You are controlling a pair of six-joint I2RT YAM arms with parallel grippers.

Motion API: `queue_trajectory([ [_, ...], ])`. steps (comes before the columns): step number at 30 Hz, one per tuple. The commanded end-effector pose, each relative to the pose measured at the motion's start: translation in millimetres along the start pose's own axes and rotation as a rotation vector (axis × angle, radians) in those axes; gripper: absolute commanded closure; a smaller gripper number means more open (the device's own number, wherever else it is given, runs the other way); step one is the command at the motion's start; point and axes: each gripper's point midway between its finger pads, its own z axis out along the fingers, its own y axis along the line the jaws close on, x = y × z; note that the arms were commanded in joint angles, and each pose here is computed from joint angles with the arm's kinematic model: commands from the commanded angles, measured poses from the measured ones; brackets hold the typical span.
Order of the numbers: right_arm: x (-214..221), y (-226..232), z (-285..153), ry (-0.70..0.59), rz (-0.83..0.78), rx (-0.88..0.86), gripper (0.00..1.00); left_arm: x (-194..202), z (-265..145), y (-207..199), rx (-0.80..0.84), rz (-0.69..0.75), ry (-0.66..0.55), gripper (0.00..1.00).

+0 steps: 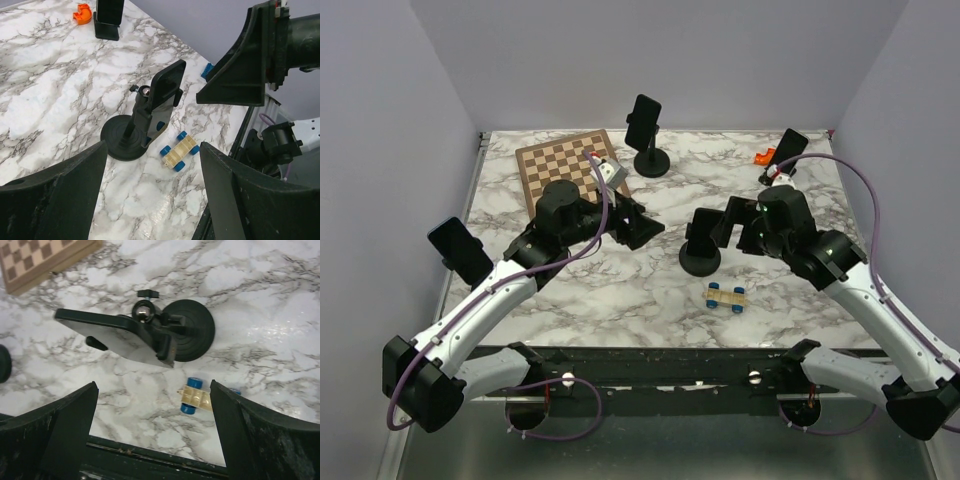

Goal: Remove the phone from the phone stand

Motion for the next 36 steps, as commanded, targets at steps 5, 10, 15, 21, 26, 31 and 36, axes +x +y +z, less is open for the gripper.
queue_trajectory([
  [5, -24.0, 41.2, -11.3, 0.050, 0.083, -0.096, 0.00, -16.4, -0.6, 3.0, -0.050, 0.013, -0.018, 0.18],
  [10, -22.8, 27.1, -3.2, 0.045, 0.053, 0.098, 0.00, -16.9, -1.2, 0.9, -0.039, 0.022, -0.024, 0.18],
  [15, -25.2, 32.6, 1.2, 0.012, 0.019, 0.216, 0.00, -15.4, 0.4, 3.3, -0.048, 0.022, -0.015, 0.18],
  [21, -31.4, 31.2, 7.1, -0.022, 0.043, 0.280, 0.00, -15.2, 0.9, 2.5, -0.044, 0.021, -0.012, 0.18],
  [26, -32.4, 42.7, 19.7, -0.019, 0.036, 0.268, 0.00, -15.1, 0.9, 0.6, -0.039, 0.020, -0.011, 0.18],
  [31, -32.0, 56.0, 31.0, -0.006, 0.029, 0.244, 0.00, -15.9, -0.1, 0.7, -0.044, 0.027, -0.017, 0.18],
  [36, -29.7, 48.5, 36.4, -0.010, 0.011, 0.317, 0.05, -16.5, -0.9, 1.1, -0.054, 0.033, -0.019, 0.18],
])
